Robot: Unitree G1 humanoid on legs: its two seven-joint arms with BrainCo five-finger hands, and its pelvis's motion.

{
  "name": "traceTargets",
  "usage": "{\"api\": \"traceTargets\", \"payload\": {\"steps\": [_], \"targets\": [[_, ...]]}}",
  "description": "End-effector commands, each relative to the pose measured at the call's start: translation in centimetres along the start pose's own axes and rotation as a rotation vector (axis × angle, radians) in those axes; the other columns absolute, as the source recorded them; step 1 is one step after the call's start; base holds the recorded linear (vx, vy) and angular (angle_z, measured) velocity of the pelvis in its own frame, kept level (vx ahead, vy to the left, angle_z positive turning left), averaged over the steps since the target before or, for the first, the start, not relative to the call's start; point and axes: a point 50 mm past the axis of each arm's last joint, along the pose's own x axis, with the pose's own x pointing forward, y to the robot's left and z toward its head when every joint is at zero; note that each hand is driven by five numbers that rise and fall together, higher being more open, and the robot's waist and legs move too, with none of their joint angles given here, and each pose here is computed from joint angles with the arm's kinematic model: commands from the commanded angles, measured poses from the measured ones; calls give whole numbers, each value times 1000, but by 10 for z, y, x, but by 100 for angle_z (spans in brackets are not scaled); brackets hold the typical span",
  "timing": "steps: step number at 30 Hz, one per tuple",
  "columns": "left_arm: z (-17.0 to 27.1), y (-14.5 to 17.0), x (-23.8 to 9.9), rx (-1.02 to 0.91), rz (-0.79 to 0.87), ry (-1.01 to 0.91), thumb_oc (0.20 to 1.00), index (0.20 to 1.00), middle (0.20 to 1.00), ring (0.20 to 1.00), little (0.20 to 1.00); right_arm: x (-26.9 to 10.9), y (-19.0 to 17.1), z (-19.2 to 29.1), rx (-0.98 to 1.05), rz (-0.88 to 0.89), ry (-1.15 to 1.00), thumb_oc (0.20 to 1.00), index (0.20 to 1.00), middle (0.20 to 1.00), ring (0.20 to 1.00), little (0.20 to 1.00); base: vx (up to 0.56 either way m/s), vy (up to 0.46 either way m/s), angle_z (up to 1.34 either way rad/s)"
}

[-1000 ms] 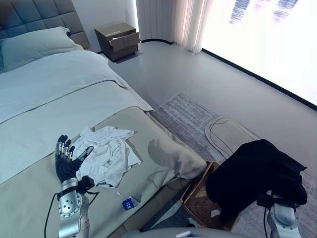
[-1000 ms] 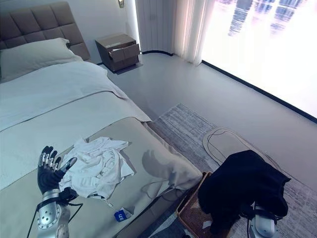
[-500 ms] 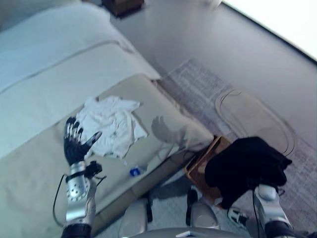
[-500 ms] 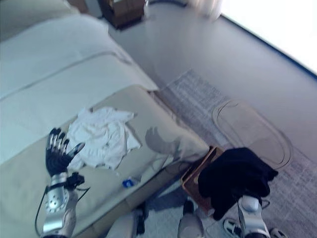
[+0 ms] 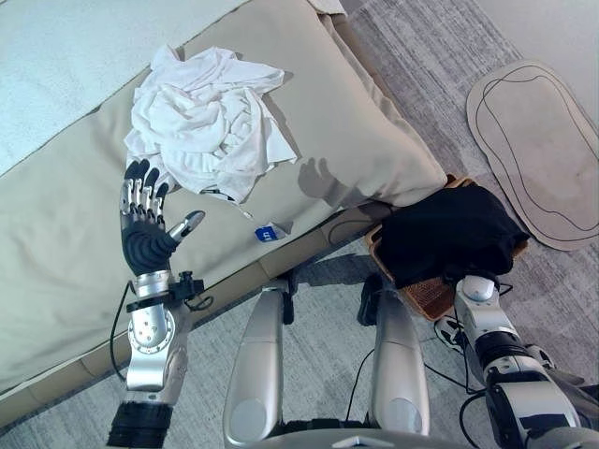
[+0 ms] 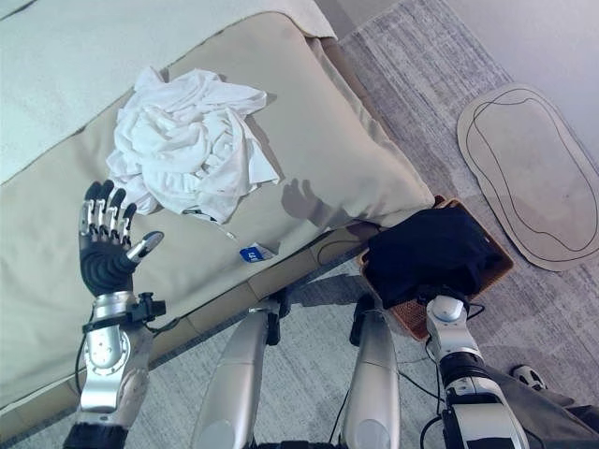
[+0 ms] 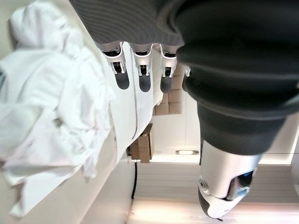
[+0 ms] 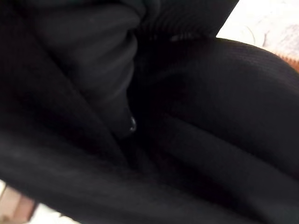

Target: Pick up clothes into the bucket

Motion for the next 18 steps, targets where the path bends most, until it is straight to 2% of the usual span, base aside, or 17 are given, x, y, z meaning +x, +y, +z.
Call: {"api": "traceTargets", "payload": {"steps": [1, 10, 18], "targets": [[18, -6, 1, -60, 31, -114, 1000, 1000, 1000, 1000, 1000, 13, -26, 2, -36, -125, -11, 200, 200, 200, 200, 200, -34, 15, 2], [30, -16, 8, -79, 28, -184, 1000, 1000, 1000, 1000, 1000, 36, -65, -3, -120, -286, 142, 200, 200, 200, 200, 200, 13, 7, -2], [32, -15, 9, -63, 28, -192, 1000, 1000, 1000, 1000, 1000, 31, -110, -25, -57, -457, 278, 200, 200, 200, 200, 200, 19, -1, 5]]}}
